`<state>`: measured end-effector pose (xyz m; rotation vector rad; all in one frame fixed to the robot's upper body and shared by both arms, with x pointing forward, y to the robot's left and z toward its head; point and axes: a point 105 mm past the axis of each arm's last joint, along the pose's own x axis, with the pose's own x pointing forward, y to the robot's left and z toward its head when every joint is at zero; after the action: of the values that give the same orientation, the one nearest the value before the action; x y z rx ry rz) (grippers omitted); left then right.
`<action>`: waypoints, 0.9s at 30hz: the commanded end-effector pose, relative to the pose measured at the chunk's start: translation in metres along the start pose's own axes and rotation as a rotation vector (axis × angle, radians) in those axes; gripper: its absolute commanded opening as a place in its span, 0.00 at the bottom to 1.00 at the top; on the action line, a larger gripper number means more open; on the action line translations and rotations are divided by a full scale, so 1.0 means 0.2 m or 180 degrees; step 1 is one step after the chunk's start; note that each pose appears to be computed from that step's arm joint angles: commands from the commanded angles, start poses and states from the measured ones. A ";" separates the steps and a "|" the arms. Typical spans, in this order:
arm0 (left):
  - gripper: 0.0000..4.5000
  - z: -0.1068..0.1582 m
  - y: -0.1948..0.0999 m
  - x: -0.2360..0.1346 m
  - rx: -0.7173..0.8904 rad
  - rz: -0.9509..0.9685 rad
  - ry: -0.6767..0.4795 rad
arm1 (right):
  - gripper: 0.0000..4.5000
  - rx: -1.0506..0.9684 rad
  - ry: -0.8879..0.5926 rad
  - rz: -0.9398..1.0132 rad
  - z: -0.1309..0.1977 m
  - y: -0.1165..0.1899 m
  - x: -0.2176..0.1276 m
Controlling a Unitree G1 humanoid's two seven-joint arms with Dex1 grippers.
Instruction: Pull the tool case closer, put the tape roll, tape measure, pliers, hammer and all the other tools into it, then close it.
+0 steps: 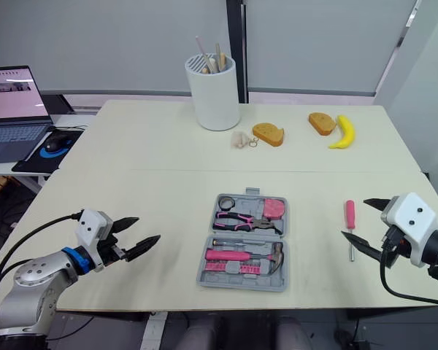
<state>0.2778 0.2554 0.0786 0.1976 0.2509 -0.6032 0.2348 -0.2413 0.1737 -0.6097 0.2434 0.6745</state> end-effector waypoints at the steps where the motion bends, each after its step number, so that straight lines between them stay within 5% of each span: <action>1: 0.99 0.09 -0.02 -0.03 0.0125 -0.0100 -0.0123 | 1.00 -0.0080 -0.0050 -0.0166 0.02 -0.04 -0.02; 13: 0.99 0.40 -0.39 0.05 0.1052 -0.1930 -0.0322 | 1.00 0.0810 0.0113 -0.1170 -0.21 0.06 -0.09; 27: 0.99 0.50 -0.53 0.13 0.1249 -0.2550 -0.0480 | 1.00 0.1383 0.0456 -0.2049 -0.46 0.02 0.27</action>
<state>0.2579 0.1357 0.1467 0.4239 0.0910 -1.4283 0.2683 -0.2633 0.0790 -0.2726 0.2993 -0.0185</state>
